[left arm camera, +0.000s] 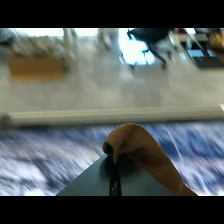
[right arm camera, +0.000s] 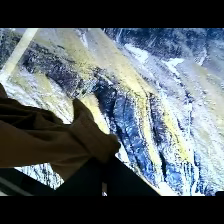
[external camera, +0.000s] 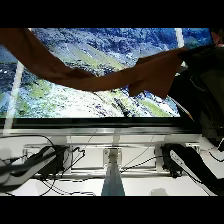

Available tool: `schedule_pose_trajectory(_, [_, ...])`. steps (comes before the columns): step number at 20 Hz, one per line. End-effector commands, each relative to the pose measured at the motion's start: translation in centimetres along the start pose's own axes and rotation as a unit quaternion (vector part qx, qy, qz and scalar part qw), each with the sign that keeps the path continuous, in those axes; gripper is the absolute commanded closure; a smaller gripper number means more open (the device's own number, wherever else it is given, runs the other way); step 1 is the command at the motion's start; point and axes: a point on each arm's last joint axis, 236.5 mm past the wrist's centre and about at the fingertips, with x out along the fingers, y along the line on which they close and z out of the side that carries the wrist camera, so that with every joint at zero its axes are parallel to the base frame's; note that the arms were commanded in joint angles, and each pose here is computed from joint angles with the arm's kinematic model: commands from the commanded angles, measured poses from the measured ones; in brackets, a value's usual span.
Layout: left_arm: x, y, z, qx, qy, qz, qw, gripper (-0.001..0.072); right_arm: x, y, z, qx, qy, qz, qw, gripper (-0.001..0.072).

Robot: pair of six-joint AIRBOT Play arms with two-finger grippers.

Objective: Fold the clothes and pants, and hang the long-sleeved shirts on hangers.

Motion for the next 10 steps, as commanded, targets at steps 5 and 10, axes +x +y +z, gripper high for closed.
schedule_pose_trajectory(5, [18.4,-7.7,-18.1,-0.053,0.16,-0.115,0.979,0.0694,8.1,-5.9,-4.3,0.039,-0.004,-0.059,0.997,0.0699])
schedule_pose_trajectory(10, [22.5,-10.7,-26.4,-0.134,0.237,-0.123,0.954,0.0488,14.5,-11.0,-7.3,0.058,-0.023,-0.11,0.992,0.0699])
